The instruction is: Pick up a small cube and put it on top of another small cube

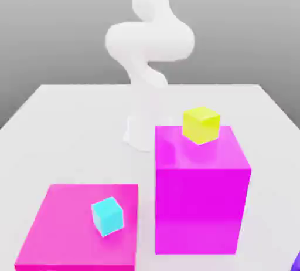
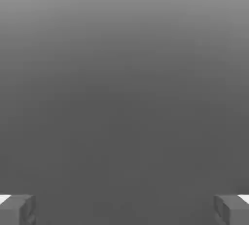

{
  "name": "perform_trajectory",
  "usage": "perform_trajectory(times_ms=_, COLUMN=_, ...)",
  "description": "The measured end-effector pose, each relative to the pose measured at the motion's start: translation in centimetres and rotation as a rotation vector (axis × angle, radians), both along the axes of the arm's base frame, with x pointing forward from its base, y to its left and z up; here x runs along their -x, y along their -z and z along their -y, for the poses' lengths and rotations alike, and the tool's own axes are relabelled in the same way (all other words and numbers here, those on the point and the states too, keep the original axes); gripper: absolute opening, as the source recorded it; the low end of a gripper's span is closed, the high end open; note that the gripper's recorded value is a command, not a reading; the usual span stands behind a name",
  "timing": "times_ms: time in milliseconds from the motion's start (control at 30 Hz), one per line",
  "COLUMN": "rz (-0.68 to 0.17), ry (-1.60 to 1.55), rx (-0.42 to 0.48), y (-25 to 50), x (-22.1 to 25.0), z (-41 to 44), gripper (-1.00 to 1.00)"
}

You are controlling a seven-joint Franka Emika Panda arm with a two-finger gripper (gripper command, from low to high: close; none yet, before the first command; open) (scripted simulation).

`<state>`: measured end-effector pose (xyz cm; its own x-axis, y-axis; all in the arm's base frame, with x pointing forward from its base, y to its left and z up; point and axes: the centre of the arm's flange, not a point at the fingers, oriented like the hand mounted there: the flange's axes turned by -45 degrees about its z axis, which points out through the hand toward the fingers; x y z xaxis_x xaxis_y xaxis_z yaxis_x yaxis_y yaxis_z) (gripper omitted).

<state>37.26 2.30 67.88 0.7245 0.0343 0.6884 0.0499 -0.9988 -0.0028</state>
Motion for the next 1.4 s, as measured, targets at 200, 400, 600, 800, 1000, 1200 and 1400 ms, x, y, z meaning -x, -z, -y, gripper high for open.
perform_trajectory(times_ms=200, rz=-0.161, ry=-0.139, rx=0.003, y=12.9, x=-4.8, z=-9.6, gripper=0.00)
perform_trajectory(times_ms=400, rz=-0.330, ry=-0.265, rx=0.020, y=26.7, x=-3.3, z=-18.6, gripper=0.00)
perform_trajectory(times_ms=600, rz=-0.501, ry=-0.382, rx=0.058, y=39.7, x=3.7, z=-24.8, gripper=0.00)
perform_trajectory(times_ms=800, rz=-0.678, ry=-0.261, rx=0.035, y=47.4, x=12.1, z=-25.5, gripper=0.00)
perform_trajectory(times_ms=1000, rz=-0.742, ry=0.086, rx=-0.046, y=48.2, x=13.1, z=-22.1, gripper=0.00)
perform_trajectory(times_ms=1200, rz=-0.754, ry=0.307, rx=-0.088, y=48.8, x=13.6, z=-20.4, gripper=0.00)
perform_trajectory(times_ms=1400, rz=-0.749, ry=0.315, rx=-0.097, y=50.3, x=13.2, z=-21.0, gripper=0.00)
